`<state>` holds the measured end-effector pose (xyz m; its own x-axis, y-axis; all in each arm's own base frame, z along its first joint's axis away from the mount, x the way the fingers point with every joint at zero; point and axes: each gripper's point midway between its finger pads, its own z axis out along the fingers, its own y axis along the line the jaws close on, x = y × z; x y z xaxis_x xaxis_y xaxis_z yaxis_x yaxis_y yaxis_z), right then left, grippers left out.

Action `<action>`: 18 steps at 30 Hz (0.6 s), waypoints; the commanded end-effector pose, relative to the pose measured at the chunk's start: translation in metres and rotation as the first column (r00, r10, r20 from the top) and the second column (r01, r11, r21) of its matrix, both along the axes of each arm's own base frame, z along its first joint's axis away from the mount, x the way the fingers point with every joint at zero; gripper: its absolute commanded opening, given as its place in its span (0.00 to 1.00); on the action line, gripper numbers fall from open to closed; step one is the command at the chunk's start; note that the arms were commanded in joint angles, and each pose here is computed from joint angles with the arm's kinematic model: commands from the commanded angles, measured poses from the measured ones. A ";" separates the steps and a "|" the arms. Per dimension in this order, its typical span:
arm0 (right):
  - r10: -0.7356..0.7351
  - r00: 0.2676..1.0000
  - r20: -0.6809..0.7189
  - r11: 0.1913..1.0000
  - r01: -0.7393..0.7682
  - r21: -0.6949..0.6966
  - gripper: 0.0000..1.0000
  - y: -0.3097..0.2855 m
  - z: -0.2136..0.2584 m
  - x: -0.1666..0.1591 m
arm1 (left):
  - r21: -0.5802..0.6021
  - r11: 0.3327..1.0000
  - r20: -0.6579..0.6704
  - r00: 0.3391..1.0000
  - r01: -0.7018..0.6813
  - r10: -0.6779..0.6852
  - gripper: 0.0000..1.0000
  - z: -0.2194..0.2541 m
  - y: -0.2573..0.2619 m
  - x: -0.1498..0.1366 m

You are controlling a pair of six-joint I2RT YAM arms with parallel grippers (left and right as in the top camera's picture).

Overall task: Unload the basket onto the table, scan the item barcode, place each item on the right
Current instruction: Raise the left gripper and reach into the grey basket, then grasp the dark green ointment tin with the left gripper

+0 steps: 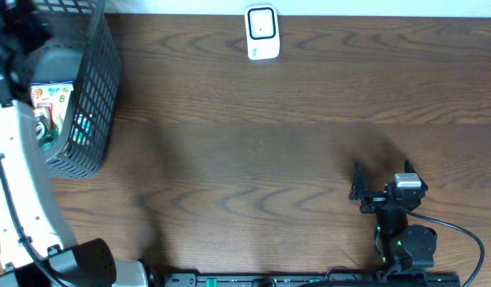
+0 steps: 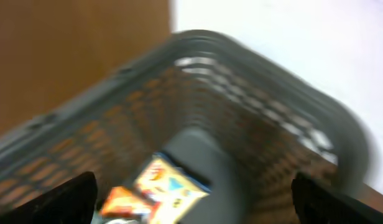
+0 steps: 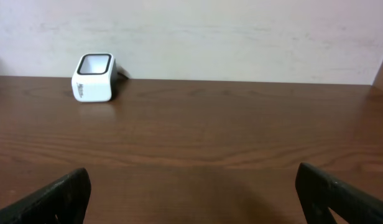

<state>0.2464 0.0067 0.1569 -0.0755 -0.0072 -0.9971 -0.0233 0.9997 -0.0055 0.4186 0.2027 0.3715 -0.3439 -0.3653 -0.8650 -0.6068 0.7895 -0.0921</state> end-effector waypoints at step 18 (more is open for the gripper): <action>-0.007 1.000 -0.001 1.000 0.007 0.011 0.99 -0.002 -0.001 0.000 | -0.058 0.987 -0.558 0.825 -0.150 0.093 0.98 -0.182 0.070 -0.021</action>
<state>0.2464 0.0067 0.1569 -0.0755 -0.0072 -0.9971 -0.0233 0.9997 -0.0055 0.4026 0.2598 0.1981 -0.6782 -0.5130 -0.5263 -0.6656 0.7323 0.1440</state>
